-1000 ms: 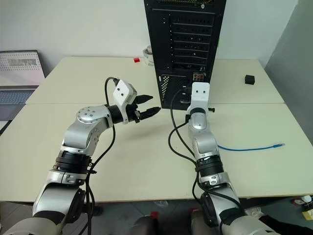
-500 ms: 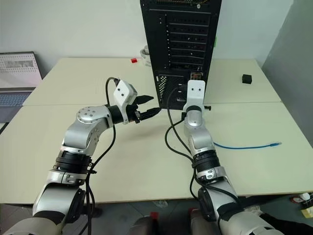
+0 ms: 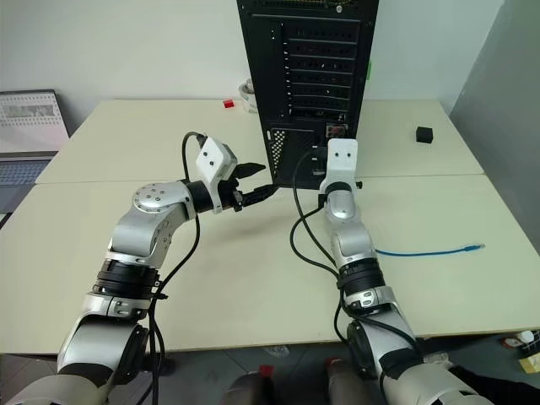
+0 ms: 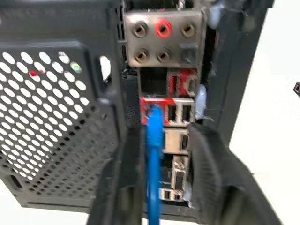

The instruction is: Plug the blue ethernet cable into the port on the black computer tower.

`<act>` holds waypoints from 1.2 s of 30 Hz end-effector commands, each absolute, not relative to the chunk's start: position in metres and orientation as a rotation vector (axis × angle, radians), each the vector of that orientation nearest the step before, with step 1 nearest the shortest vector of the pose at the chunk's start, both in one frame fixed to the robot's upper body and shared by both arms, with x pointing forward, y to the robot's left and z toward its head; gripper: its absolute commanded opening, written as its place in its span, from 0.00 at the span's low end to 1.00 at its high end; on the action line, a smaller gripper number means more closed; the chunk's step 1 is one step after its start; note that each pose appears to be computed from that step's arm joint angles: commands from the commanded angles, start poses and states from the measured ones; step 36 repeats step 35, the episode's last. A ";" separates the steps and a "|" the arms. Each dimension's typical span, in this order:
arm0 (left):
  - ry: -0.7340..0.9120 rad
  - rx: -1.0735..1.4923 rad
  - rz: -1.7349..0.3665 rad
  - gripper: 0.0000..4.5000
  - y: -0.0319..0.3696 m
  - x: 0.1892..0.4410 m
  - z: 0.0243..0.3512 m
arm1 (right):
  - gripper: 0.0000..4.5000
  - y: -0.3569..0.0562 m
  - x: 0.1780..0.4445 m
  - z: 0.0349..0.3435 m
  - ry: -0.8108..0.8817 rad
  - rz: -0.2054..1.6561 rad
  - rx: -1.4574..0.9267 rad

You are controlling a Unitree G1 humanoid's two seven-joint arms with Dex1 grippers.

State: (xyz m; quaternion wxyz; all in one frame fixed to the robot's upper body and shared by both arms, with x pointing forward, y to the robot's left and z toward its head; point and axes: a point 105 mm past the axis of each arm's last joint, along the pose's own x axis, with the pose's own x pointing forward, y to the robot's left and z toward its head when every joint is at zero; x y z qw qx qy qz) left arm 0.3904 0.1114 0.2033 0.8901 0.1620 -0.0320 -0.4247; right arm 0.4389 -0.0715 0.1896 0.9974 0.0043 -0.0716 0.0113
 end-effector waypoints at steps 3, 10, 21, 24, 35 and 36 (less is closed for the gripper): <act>-0.164 0.346 -0.853 0.70 0.110 0.392 0.226 | 0.64 -0.081 0.424 0.209 -0.223 0.044 0.002; -0.160 0.364 -0.801 0.70 0.118 0.395 0.224 | 0.95 -0.086 0.375 0.227 -0.305 0.297 -0.046; -0.138 0.374 -0.801 0.70 0.134 0.384 0.226 | 0.95 -0.137 0.335 0.230 -0.237 0.627 -0.222; -0.126 0.365 -0.817 0.70 0.138 0.381 0.225 | 0.95 -0.147 0.335 0.238 -0.206 0.660 -0.230; -0.126 0.372 -0.818 0.70 0.150 0.379 0.226 | 0.95 -0.150 0.339 0.250 -0.134 0.745 -0.244; -0.126 0.372 -0.818 0.70 0.150 0.379 0.226 | 0.95 -0.150 0.339 0.250 -0.134 0.745 -0.244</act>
